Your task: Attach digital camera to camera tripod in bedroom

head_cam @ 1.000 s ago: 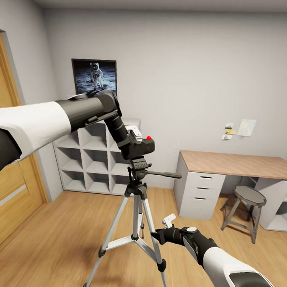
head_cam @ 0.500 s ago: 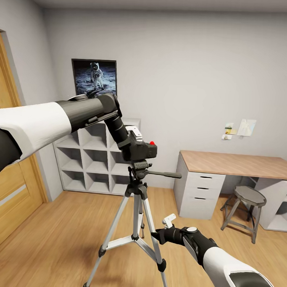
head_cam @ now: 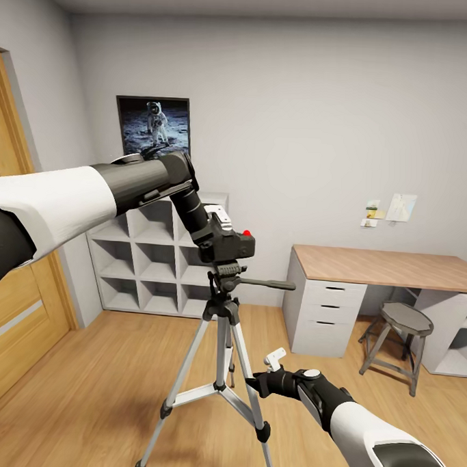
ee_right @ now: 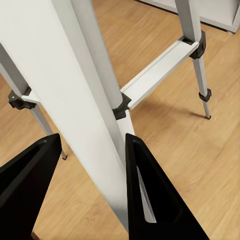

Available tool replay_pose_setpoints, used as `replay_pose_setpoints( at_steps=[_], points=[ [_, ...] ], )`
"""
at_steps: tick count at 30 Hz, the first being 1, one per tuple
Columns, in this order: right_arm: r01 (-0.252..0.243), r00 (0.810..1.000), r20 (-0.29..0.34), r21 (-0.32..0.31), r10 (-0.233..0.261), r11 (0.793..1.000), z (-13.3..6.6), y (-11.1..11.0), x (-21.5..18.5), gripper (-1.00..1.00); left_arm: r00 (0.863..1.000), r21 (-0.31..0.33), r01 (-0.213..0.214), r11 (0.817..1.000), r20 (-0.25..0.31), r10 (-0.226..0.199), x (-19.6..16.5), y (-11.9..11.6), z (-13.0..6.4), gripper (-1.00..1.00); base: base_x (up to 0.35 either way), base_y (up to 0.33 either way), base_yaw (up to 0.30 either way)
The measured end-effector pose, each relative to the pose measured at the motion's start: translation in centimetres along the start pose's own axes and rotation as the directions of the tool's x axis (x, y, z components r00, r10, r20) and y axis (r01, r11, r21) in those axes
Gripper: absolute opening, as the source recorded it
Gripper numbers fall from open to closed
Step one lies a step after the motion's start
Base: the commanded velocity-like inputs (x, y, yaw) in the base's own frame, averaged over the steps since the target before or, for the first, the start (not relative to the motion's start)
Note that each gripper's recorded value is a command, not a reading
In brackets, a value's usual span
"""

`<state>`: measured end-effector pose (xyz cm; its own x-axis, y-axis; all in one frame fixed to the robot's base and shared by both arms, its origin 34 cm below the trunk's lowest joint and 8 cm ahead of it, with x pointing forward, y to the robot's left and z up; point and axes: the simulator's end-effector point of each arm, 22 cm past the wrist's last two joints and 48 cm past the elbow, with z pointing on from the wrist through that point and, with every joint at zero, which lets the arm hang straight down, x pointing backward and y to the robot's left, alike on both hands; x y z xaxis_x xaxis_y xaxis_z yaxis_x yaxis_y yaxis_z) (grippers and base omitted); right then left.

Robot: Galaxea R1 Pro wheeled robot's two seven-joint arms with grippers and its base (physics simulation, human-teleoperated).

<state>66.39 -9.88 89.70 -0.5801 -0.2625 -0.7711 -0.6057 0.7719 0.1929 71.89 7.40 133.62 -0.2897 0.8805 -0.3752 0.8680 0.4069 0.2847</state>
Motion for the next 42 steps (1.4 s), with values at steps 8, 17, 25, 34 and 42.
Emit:
replay_pose_setpoints(
  at_steps=[8, 17, 25, 34, 42],
  points=[
    [0.000, 1.000, 0.000, 0.000, 0.000, 1.000, 0.0, 0.0, 0.0, -1.00, 1.000, -0.001, 0.002, 1.000, -0.001, -0.002, 0.1, 0.1, 0.0, 1.00, 0.000, 0.000, 0.000],
    [-0.001, 1.000, 0.000, 0.000, 0.001, 1.000, 0.0, 0.0, 0.0, -1.00, 1.000, 0.001, 0.013, 1.000, 0.009, -0.013, -0.1, 0.2, -0.2, 1.00, 0.000, 0.000, 0.000],
    [0.000, 1.000, 0.000, 0.000, 0.000, 1.000, 0.0, 0.0, 0.0, -1.00, 0.992, 0.003, 0.075, 0.997, 0.099, -0.075, -1.1, 1.7, -2.1, 1.00, 0.000, 0.000, 0.000],
    [0.000, 1.000, 0.000, 0.000, 0.000, 1.000, 0.0, 0.0, 0.0, -1.00, 0.881, 0.037, 0.217, 0.975, 0.423, -0.212, -5.3, 5.7, -10.4, 1.00, 0.000, 0.000, 0.000],
    [0.000, 1.000, 0.000, 0.000, 0.000, 1.000, 0.0, 0.0, 0.0, -1.00, 0.778, 0.041, 0.345, 0.938, 0.546, -0.310, -2.3, 10.6, -15.3, 1.00, 0.000, 0.000, 0.000]
  ],
)
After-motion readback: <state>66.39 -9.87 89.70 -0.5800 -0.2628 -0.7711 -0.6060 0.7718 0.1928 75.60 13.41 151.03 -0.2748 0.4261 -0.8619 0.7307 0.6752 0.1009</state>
